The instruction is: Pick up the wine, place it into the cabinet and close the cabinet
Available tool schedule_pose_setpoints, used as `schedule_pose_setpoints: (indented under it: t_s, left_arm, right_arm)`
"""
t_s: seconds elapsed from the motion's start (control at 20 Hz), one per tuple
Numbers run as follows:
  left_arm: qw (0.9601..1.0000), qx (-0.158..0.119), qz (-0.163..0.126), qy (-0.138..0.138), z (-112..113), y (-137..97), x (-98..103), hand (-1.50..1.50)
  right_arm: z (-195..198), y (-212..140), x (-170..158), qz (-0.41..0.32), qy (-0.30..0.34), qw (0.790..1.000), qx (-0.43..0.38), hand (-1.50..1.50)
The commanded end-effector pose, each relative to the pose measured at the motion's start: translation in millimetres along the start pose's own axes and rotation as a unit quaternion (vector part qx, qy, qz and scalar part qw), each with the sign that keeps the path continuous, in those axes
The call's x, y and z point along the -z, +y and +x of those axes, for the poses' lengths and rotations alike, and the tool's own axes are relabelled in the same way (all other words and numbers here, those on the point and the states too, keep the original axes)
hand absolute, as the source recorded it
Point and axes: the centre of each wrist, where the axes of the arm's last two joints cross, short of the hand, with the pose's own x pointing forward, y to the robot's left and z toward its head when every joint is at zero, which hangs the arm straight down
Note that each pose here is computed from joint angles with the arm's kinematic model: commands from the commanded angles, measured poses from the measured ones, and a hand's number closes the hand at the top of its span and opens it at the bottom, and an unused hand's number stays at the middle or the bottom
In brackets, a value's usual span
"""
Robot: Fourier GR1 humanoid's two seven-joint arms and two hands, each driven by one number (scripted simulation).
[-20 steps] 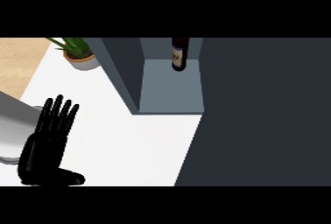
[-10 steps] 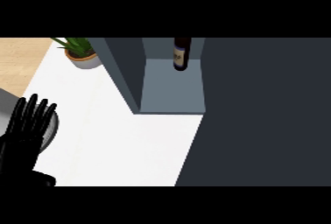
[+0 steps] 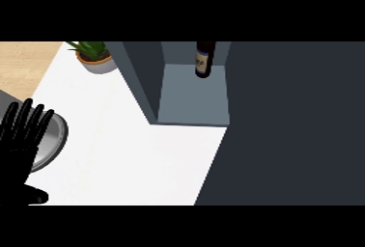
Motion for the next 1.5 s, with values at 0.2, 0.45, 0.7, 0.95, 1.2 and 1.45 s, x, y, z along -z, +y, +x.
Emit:
schedule_pose_setpoints:
  t_s: [0.2, 0.45, 0.7, 0.95, 1.2, 1.45]
  left_arm:
    - [0.9999, -0.002, -0.012, -0.006, 6.6, 1.8, 6.8, -1.5]
    - [0.9999, -0.005, -0.009, 0.008, 4.8, 20.5, -6.0, -1.5]
    - [1.0, 0.006, 0.003, 0.004, 15.4, 16.0, 1.7, -1.5]
    - [0.9999, 0.005, 0.016, -0.004, 32.7, 45.1, -0.5, -1.5]
    - [0.9999, 0.0, 0.01, 0.004, 10.7, 22.9, -2.5, -1.5]
    - [0.9998, 0.003, 0.019, 0.005, 10.8, 42.5, -27.5, -1.5]
  right_arm:
    - [13.9, 26.6, 47.5, 0.054, -0.052, 0.993, 0.091, 1.5]
    - [30.6, 43.6, 93.8, 0.064, -0.051, 0.994, 0.072, 1.5]
    - [46.9, 54.5, 157.1, 0.037, -0.045, 0.996, 0.068, 1.5]
    - [57.8, 49.9, 207.8, 0.022, -0.031, 0.997, 0.071, 1.5]
    - [34.6, 27.1, 248.3, 0.005, -0.019, 0.995, 0.093, 1.5]
    - [12.5, 5.8, 250.8, -0.011, 0.002, 0.992, 0.128, 1.5]
